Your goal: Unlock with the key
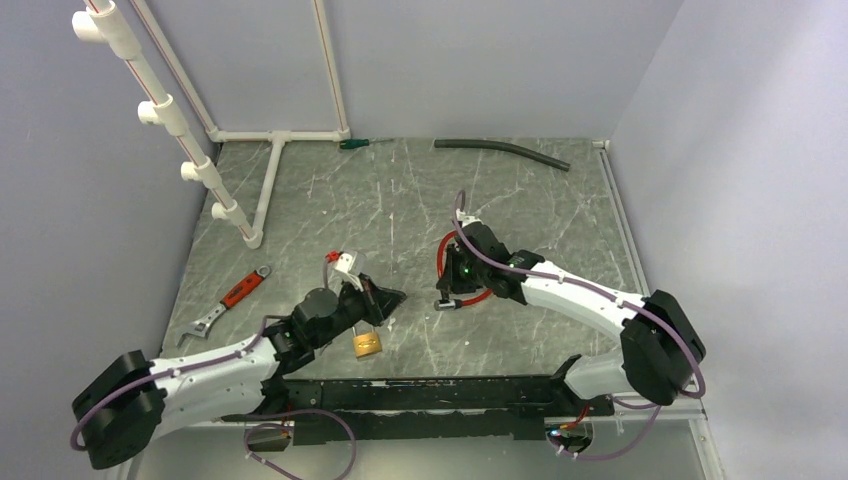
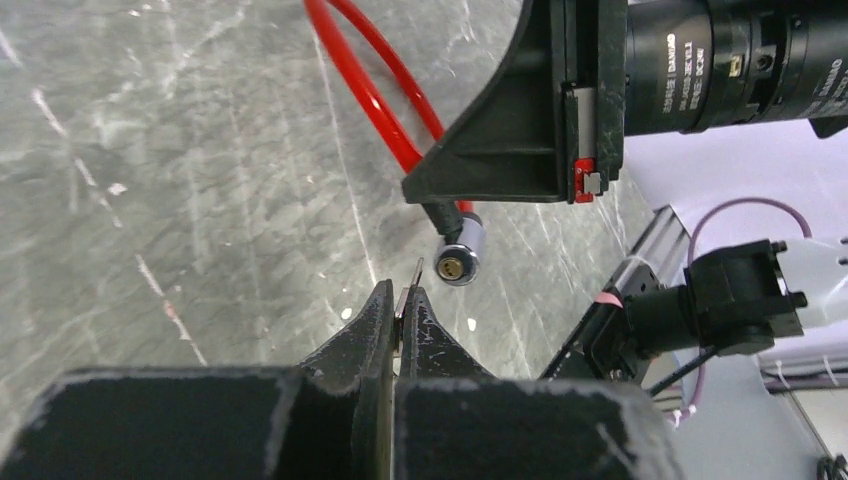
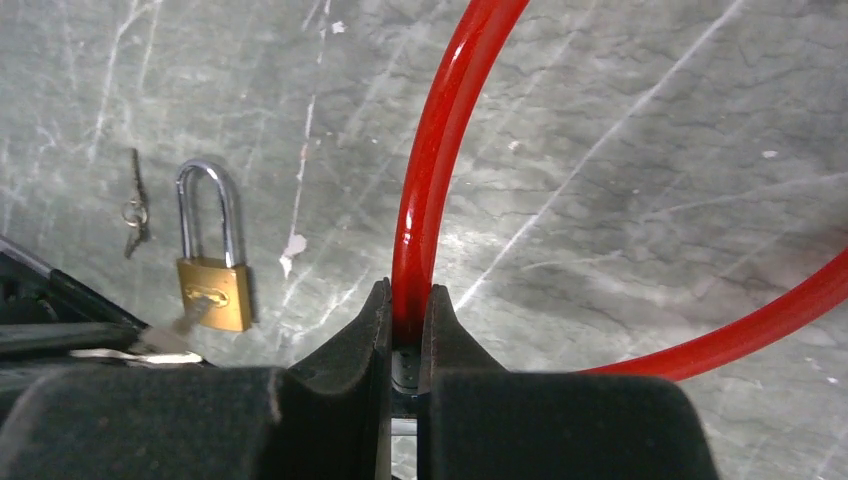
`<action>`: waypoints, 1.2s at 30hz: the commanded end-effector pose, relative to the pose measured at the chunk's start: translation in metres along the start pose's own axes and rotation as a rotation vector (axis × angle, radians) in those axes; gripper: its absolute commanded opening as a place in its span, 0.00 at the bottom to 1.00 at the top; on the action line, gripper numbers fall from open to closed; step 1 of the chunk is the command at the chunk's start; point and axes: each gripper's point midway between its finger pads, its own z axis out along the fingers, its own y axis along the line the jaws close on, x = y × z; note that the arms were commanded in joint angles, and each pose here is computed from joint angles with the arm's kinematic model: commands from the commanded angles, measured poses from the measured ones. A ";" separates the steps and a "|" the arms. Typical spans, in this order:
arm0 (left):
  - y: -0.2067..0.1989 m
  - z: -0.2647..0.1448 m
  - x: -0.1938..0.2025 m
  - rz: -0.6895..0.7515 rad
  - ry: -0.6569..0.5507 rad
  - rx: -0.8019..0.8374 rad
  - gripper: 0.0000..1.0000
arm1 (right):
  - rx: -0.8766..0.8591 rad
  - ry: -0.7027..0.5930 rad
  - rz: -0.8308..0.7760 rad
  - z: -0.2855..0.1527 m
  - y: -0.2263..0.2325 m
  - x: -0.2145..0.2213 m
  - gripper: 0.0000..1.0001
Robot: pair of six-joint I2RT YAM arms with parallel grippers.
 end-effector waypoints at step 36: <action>-0.029 0.020 -0.001 -0.032 0.198 -0.015 0.00 | -0.021 -0.287 0.062 -0.017 0.042 -0.036 0.00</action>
